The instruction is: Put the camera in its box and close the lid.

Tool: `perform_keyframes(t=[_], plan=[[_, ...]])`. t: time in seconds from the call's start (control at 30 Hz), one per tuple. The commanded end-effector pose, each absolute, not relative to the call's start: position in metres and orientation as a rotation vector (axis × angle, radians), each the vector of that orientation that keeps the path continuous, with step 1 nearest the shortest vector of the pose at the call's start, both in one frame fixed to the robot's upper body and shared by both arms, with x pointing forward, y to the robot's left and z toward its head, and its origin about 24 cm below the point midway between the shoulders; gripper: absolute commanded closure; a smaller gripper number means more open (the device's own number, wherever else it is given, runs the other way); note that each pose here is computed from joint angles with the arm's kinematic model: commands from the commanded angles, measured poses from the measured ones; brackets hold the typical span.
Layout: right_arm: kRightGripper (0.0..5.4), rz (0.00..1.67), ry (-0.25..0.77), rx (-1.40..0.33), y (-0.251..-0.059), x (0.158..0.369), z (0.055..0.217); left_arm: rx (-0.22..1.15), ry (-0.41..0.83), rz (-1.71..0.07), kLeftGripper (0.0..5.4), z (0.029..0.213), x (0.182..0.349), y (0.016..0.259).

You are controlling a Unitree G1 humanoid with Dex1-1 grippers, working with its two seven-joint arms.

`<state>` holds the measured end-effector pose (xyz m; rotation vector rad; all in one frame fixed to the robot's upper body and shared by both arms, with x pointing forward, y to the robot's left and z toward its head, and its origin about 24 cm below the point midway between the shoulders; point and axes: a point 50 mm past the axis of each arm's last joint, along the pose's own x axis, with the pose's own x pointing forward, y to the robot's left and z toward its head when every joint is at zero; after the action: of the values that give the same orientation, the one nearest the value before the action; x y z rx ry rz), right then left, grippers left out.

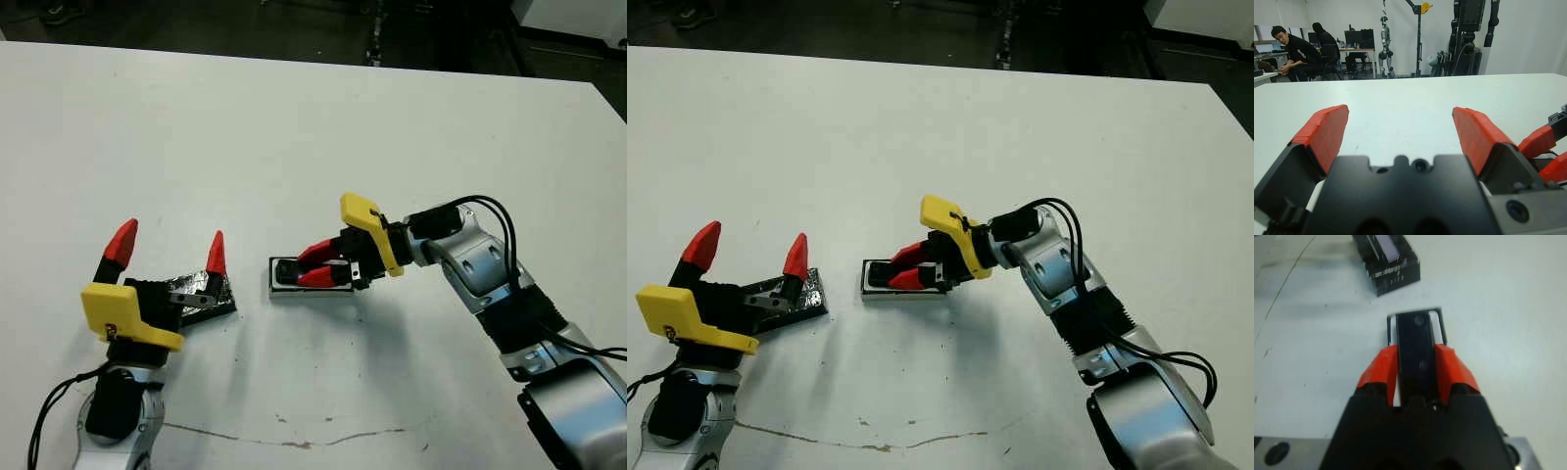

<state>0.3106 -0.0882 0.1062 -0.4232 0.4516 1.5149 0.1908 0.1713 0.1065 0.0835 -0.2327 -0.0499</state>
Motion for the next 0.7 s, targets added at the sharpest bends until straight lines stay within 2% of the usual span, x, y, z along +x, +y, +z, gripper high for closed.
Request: perform_keyframes(t=[0.03,0.4,0.63,0.7], plan=[[2.8,1.489,0.557,-0.449,-0.106,0.308,0.088,0.093,-0.221,-0.047,0.0,0.105,0.19,0.172],[1.19,1.51,0.452,-0.493,-0.11,0.311,0.103,0.089,-0.215,-0.05,0.0,0.104,0.19,0.172],[0.1,1.495,0.365,-0.477,-0.12,0.315,0.121,0.085,-0.21,-0.048,0.0,0.103,0.189,0.172],[0.01,1.48,0.345,-0.475,-0.123,0.316,0.127,0.08,-0.208,-0.05,0.0,0.103,0.189,0.172]])
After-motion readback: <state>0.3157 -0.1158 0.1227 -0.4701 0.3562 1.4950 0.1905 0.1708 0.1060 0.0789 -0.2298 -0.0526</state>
